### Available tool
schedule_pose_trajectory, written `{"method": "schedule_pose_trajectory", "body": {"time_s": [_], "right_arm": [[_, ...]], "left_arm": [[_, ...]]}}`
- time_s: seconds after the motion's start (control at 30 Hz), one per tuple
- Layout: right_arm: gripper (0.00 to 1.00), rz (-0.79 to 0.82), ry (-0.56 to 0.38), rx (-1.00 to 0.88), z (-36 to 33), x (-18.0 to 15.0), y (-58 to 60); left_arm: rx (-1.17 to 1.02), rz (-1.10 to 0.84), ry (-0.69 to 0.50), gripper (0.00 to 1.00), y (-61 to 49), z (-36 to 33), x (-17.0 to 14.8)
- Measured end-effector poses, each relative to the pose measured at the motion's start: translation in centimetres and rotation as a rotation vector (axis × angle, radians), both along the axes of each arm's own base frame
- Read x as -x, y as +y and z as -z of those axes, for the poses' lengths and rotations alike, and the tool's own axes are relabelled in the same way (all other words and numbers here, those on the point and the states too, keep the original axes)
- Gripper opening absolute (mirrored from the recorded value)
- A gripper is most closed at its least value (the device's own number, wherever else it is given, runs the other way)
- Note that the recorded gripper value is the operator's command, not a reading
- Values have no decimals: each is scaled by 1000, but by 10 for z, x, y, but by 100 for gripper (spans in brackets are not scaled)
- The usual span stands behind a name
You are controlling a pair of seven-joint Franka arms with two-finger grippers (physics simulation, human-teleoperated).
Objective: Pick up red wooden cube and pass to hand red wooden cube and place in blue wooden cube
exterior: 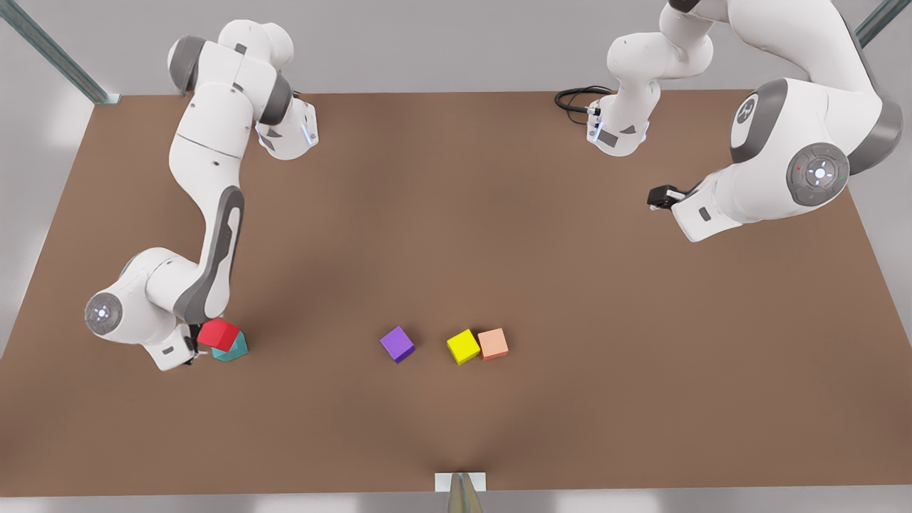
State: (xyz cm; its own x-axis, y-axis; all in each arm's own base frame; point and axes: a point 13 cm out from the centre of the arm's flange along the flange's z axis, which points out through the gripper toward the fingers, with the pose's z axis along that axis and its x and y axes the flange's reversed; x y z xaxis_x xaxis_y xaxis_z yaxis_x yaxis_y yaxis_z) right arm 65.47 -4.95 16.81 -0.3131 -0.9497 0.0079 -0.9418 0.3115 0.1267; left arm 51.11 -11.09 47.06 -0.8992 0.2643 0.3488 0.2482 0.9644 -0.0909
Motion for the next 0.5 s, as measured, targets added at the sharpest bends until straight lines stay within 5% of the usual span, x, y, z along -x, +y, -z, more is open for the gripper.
{"method": "schedule_pose_trajectory", "body": {"time_s": [0.17, 0.37, 0.43, 0.5], "right_arm": [[100, 6, 2, -88, -81, -4, 35], [100, 217, 293, -167, -78, 44, 101], [100, 149, 367, -165, -91, 48, 141], [100, 178, 311, -122, -163, 64, 129]], "left_arm": [[-5, -9, 10, 100, 3, 3, 1], [3, -11, -58, 100, -8, 5, -16], [6, -18, -83, 100, -11, 7, -23], [7, -25, -100, 100, -12, 7, -27]]}}
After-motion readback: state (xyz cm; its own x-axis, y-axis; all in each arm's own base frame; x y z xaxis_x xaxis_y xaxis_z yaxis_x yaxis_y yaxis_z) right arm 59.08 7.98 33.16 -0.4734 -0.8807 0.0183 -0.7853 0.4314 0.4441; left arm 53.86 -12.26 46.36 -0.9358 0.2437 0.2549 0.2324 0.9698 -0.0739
